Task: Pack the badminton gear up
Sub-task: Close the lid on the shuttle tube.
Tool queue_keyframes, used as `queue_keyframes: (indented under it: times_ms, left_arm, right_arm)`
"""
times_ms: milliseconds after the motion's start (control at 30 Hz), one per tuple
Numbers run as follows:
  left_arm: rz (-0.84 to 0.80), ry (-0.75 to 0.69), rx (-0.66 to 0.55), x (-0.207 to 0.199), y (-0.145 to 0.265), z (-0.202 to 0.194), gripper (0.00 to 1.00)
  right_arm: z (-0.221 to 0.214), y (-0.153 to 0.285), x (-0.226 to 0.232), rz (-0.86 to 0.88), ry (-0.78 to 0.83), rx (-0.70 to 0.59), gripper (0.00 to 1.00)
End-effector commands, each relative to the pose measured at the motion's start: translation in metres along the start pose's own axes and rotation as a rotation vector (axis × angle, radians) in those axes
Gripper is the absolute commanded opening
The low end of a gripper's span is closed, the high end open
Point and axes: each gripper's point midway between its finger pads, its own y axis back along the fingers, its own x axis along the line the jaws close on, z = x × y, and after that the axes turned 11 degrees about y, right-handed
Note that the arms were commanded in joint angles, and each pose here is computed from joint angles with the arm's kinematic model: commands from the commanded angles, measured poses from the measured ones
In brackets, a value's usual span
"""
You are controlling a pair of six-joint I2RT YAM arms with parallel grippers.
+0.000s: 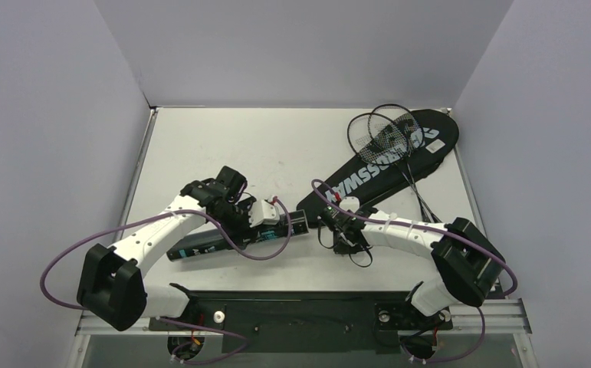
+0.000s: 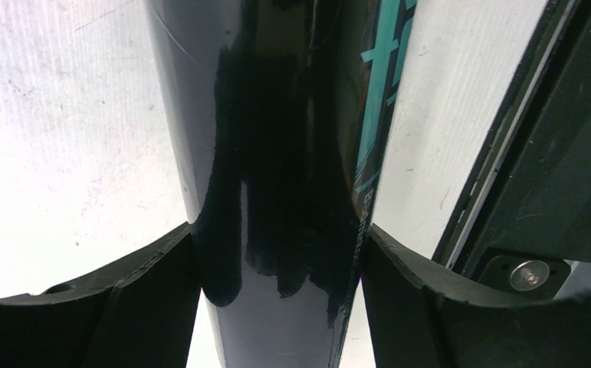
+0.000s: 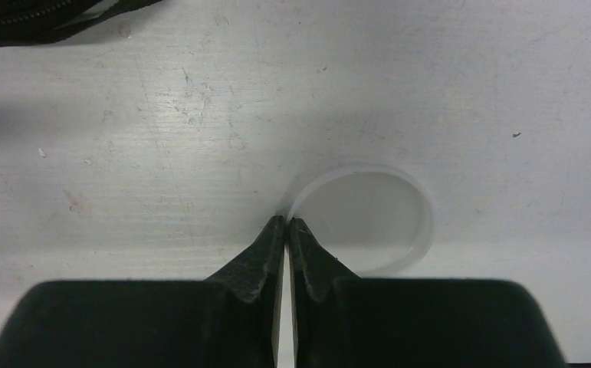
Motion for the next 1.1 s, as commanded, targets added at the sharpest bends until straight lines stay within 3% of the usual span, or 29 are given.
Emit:
queue_keyframes:
  times_ms: [0, 200, 400, 767, 1067]
  left_arm:
    - [-0.084, -0.069, -0.056, -0.019, 0.012, 0.006, 0.36]
    - [-0.146, -0.135, -0.092, -0.033, 0.018, 0.009, 0.36]
    - [-0.197, -0.223, -0.142, -0.045, 0.027, 0.013, 0.33]
    - [-0.217, -0.261, -0.229, -0.048, 0.039, 0.034, 0.29]
    - [-0.236, -0.225, -0.355, -0.047, 0.059, 0.062, 0.23]
  right_arm:
    - [-0.018, -0.008, -0.009, -0.044, -0.009, 0.046, 0.00]
    - [0.002, 0.022, -0.003, 0.015, -0.032, -0.017, 0.00]
    - [0.033, 0.095, 0.017, 0.251, -0.082, -0.166, 0.00]
    - [0.060, 0.208, 0.037, 0.663, -0.196, -0.415, 0.00]
    - [0.083, 0.269, 0.056, 0.912, -0.254, -0.576, 0.00]
